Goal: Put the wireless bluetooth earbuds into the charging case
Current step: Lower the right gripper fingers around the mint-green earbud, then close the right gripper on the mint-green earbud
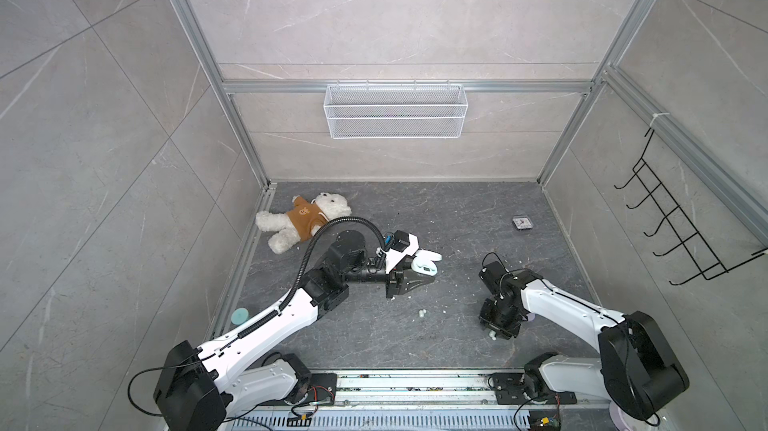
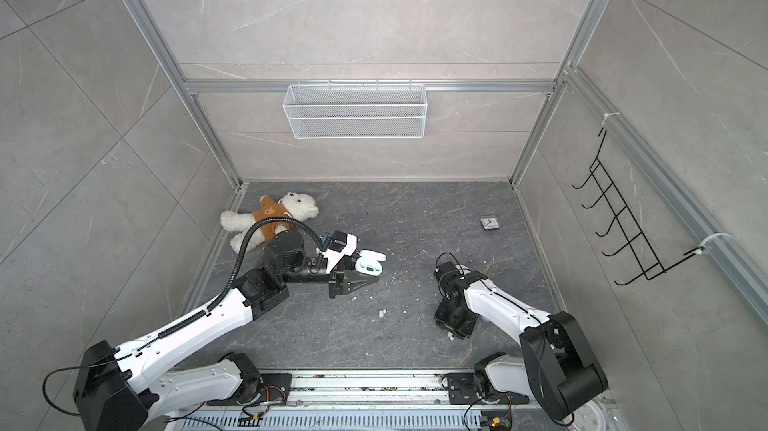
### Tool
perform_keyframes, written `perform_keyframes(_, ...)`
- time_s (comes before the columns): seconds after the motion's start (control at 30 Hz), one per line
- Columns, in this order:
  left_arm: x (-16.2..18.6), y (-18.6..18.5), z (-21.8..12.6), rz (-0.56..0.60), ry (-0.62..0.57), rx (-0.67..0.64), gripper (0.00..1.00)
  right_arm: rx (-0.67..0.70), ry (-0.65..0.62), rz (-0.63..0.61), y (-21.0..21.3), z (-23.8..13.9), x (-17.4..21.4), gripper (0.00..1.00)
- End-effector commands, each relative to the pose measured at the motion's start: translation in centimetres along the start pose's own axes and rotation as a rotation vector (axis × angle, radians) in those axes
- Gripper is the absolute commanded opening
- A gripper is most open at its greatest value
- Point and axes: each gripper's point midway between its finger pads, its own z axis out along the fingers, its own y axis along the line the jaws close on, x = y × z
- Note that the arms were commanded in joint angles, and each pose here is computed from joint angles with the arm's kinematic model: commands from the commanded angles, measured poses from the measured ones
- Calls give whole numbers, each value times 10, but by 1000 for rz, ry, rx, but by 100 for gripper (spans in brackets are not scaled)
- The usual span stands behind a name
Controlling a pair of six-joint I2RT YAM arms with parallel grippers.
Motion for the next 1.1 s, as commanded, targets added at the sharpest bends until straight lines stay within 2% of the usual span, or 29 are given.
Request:
perform_keyframes(0.0, -18, -8, -6, 77, -45, 7, 25, -9, -6, 26, 7, -1, -1, 39)
perform_keyframes(0.53, -19, -9, -7, 74, -47, 4, 25, 18, -3, 15, 4, 0, 4, 32)
perform_keyframes(0.7, -19, -9, -7, 70, -46, 4, 25, 67, 2, 19, -5, -3, 10, 31)
perform_keyframes(1.07, -20, -9, -6, 70, -47, 12, 25, -24, -16, 54, 11, 4, 16, 31)
